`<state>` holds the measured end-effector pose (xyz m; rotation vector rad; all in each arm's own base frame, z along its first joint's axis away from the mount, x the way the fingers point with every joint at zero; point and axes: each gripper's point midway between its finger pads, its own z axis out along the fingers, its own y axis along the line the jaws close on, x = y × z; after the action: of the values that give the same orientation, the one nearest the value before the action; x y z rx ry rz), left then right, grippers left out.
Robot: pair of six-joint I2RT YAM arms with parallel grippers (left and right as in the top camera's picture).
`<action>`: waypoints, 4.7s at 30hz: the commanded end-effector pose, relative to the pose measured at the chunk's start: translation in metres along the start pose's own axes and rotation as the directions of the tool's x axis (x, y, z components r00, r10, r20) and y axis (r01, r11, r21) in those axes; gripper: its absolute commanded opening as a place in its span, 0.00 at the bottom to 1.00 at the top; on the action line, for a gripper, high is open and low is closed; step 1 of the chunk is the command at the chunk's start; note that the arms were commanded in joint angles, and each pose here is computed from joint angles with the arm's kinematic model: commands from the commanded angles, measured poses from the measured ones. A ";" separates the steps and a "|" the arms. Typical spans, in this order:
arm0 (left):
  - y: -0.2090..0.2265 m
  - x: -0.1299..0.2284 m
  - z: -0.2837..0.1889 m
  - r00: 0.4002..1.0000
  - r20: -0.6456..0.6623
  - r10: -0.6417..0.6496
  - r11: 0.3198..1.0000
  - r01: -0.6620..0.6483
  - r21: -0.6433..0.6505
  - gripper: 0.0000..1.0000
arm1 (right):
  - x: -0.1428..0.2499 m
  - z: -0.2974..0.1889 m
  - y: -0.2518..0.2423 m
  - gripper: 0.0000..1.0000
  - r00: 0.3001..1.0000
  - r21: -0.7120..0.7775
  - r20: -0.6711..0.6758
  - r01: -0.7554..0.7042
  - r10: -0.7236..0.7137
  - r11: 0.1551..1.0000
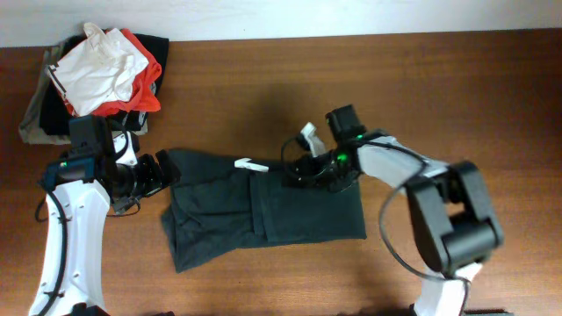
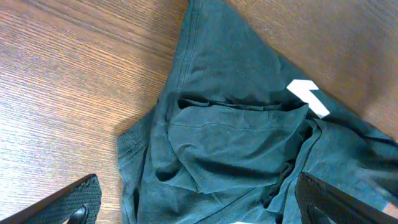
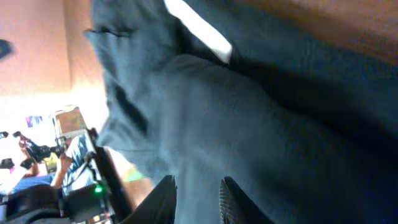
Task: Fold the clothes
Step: 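Fold the right end leftward over the strip with the right gripper, then release the fold and retract the right gripper to the right, then grasp the left end of the folded shirt with the left gripper, then lift the left end and fold it rightward with the left gripper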
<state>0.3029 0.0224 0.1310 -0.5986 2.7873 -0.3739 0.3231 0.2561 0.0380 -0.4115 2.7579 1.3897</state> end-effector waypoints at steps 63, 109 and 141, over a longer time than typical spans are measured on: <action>0.067 -0.021 0.031 0.999 -0.046 -0.026 0.989 0.019 -0.145 0.99 | 0.053 -0.378 -0.152 0.99 0.477 0.136 0.850 -0.609 0.224 0.782; 0.057 0.050 0.114 0.921 -0.381 0.084 0.992 -0.040 0.121 0.96 | 0.069 -0.392 -0.169 0.99 0.437 0.165 0.873 -0.682 0.217 0.712; 0.033 0.064 0.137 0.920 -0.381 0.097 0.993 -0.066 0.093 0.14 | 0.069 -0.392 -0.169 0.99 0.437 0.165 0.873 -0.682 0.216 0.712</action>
<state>0.2907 -0.0133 0.0000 -0.3591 3.0493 -0.7670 0.3346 -0.1627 0.1291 0.9140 2.2640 0.5281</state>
